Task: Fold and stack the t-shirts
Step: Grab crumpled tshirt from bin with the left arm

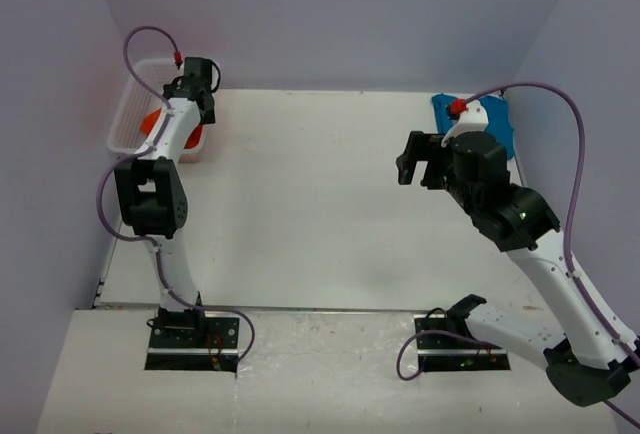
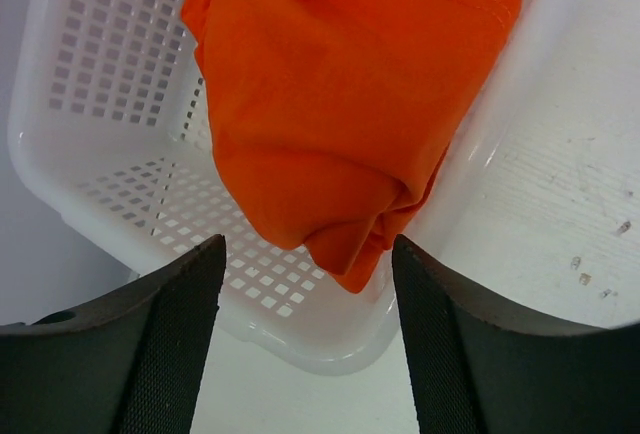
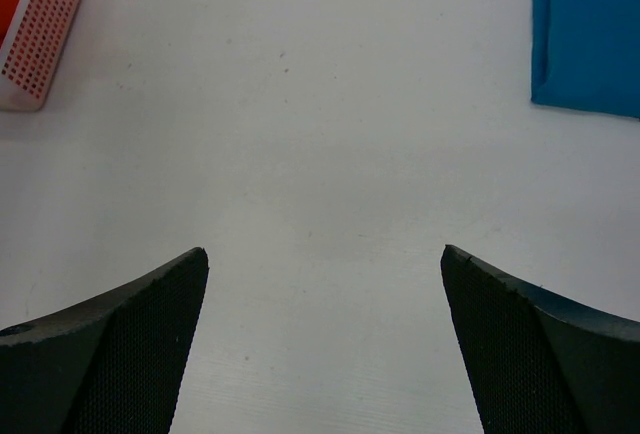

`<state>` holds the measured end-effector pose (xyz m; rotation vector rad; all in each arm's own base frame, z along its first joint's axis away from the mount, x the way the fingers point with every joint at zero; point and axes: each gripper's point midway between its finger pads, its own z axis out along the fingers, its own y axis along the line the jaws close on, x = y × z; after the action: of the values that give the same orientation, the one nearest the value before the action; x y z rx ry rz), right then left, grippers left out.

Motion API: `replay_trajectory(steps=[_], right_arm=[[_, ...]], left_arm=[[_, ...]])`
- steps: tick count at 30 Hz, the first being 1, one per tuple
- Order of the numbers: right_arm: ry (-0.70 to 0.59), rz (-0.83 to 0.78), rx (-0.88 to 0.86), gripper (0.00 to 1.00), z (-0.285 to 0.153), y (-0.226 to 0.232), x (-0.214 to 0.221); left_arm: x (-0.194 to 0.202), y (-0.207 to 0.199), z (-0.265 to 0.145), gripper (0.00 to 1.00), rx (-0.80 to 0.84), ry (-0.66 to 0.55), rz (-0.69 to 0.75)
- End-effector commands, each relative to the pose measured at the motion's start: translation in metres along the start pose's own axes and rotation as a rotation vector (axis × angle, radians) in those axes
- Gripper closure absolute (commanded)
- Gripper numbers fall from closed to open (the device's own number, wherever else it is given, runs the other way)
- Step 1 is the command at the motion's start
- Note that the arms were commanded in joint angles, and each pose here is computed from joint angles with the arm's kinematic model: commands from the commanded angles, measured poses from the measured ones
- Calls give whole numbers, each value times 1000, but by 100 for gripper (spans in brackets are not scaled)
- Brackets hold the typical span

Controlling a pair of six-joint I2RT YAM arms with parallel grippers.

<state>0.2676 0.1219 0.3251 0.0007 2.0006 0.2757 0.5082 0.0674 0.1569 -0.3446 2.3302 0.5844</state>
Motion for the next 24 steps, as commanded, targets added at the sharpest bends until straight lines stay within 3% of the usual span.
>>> replay_trajectory(steps=[1,6,9,11,16,18,19,24], right_arm=[[-28,-8,24,1,0,-4,-6],[-28,-9,23,1,2,-3,-6],[-8,-11,24,1,7,-2,0],[4,-8,23,1,11,-1,3],[26,-8,14,1,16,1,12],[31,-11,14,1,18,2,13],[34,-11,12,1,19,3,13],[60,3,-15,1,28,10,21]], left_arm=[[-11,8,5,32,-18,-14,-33],[-4,4,18,35,-17,10,-28],[-5,4,22,45,-13,8,-32],[-7,3,25,58,-3,9,-38],[-13,-1,25,74,18,-2,-44],[-15,-1,24,88,20,-3,-49],[-16,-1,22,100,22,-7,-53],[-40,2,6,100,59,-77,-82]])
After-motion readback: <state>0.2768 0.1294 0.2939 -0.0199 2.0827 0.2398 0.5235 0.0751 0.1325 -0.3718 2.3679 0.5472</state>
